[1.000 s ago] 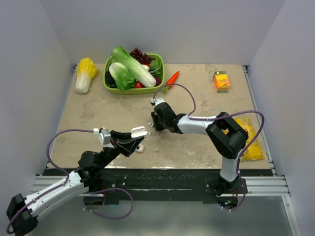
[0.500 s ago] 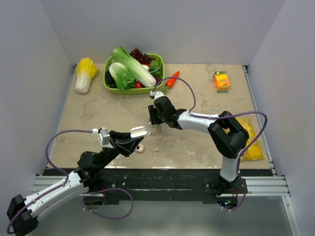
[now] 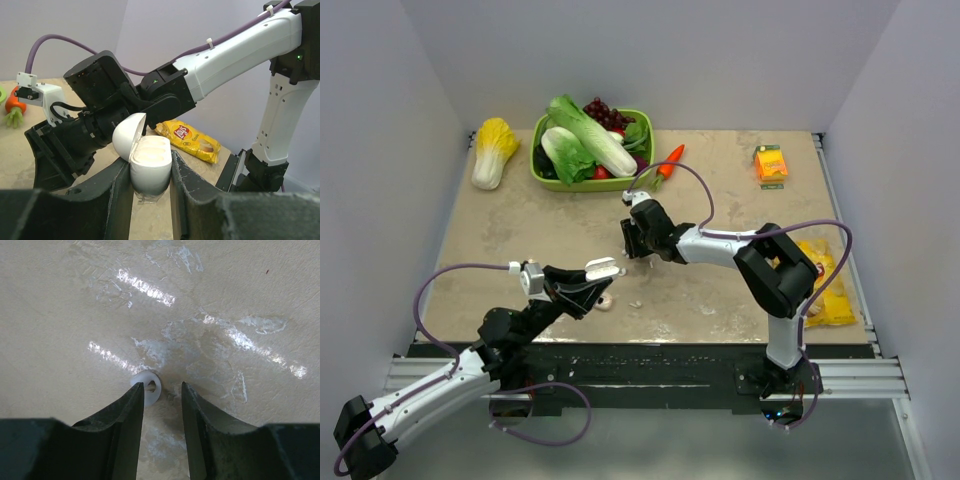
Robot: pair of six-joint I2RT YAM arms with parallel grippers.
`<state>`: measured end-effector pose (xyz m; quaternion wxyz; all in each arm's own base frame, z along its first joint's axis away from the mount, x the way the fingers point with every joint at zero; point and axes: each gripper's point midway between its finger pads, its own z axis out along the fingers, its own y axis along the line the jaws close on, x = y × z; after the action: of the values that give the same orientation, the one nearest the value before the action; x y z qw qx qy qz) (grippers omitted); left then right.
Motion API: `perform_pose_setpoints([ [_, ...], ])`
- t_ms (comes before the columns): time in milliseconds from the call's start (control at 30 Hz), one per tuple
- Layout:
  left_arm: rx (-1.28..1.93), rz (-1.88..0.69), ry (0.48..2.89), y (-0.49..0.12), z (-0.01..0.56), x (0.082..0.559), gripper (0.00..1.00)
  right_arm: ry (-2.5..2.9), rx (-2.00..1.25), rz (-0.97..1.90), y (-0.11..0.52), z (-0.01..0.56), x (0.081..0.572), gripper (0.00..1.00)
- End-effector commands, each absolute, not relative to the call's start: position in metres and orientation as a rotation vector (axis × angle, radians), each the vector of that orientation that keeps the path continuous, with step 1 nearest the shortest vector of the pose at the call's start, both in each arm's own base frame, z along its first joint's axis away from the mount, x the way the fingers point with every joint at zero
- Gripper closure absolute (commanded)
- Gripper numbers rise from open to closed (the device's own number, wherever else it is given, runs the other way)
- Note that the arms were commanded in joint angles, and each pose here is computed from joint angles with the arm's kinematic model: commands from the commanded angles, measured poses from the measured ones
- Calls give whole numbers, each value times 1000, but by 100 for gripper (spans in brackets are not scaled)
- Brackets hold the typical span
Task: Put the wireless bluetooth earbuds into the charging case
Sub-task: Pick up the earbud from the center of the board.
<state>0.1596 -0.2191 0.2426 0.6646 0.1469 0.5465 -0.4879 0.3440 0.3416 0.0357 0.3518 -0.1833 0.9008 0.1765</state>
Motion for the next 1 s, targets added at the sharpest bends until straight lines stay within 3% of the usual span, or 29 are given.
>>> perform_pose_setpoints([
  [0, 342, -1086, 1282, -219, 210, 160, 100, 2301, -501, 488, 351, 43, 348, 61],
  [700, 347, -1094, 1286, -221, 209, 159, 100, 2349, -552, 519, 356, 24, 339, 62],
  [833, 345, -1094, 1288, -220, 207, 159, 100, 2344, -557, 531, 359, 24, 339, 68],
  [967, 345, -1094, 1290, -220, 207, 159, 100, 2334, -552, 541, 359, 27, 338, 86],
])
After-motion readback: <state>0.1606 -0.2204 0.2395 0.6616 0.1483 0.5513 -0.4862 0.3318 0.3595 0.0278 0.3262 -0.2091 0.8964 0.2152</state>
